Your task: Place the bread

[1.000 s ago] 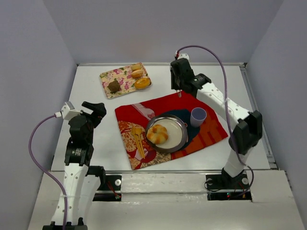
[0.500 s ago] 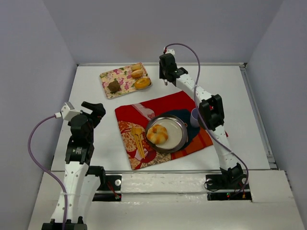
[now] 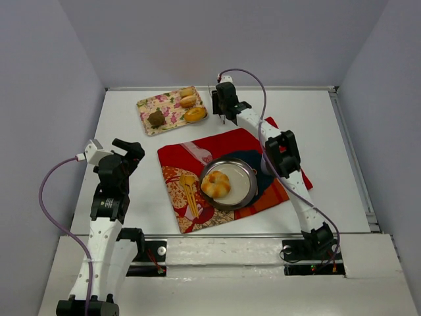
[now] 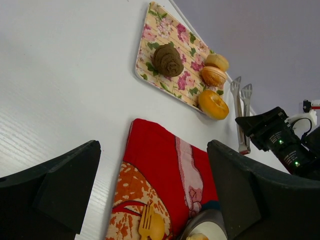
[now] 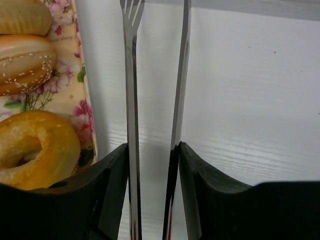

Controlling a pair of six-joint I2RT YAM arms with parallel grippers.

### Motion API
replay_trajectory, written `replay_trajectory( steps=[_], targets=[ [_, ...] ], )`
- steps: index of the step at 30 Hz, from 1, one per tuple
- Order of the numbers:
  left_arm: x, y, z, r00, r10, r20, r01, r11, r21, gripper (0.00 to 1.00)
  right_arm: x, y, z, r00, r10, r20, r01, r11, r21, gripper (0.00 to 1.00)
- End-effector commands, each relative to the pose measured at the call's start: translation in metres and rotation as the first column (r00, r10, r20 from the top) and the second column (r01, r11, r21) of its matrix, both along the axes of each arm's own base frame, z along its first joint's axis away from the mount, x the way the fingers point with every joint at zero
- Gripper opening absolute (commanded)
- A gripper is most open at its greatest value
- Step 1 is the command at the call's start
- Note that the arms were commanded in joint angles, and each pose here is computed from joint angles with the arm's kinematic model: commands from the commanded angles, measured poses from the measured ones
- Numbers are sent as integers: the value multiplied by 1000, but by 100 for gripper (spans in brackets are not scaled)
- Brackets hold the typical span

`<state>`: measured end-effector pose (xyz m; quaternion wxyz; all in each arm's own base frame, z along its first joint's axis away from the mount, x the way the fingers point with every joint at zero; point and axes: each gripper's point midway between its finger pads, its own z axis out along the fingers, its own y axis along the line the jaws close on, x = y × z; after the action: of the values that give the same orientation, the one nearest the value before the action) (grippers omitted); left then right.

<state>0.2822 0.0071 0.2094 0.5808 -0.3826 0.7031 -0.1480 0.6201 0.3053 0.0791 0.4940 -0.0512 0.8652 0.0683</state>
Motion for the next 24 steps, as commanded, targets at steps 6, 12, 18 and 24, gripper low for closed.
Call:
replay_trajectory(
  steps=[6,12,18,24],
  targets=[
    [4,3,16,998,11,58,-12,1000,16,99,14,13,25,989,86,119,-85,996,-14,69],
    [4,3,16,998,11,60,-12,1000,16,99,6,7,45,988,81,129,-79,997,-19,86],
    [3,2,17,998,7,64,-8,1000,15,99,-5,-8,80,987,37,155,-33,999,-24,100],
    [2,2,21,998,1,66,-3,1000,24,99,-32,-38,162,962,-59,265,50,998,41,100]
  ],
)
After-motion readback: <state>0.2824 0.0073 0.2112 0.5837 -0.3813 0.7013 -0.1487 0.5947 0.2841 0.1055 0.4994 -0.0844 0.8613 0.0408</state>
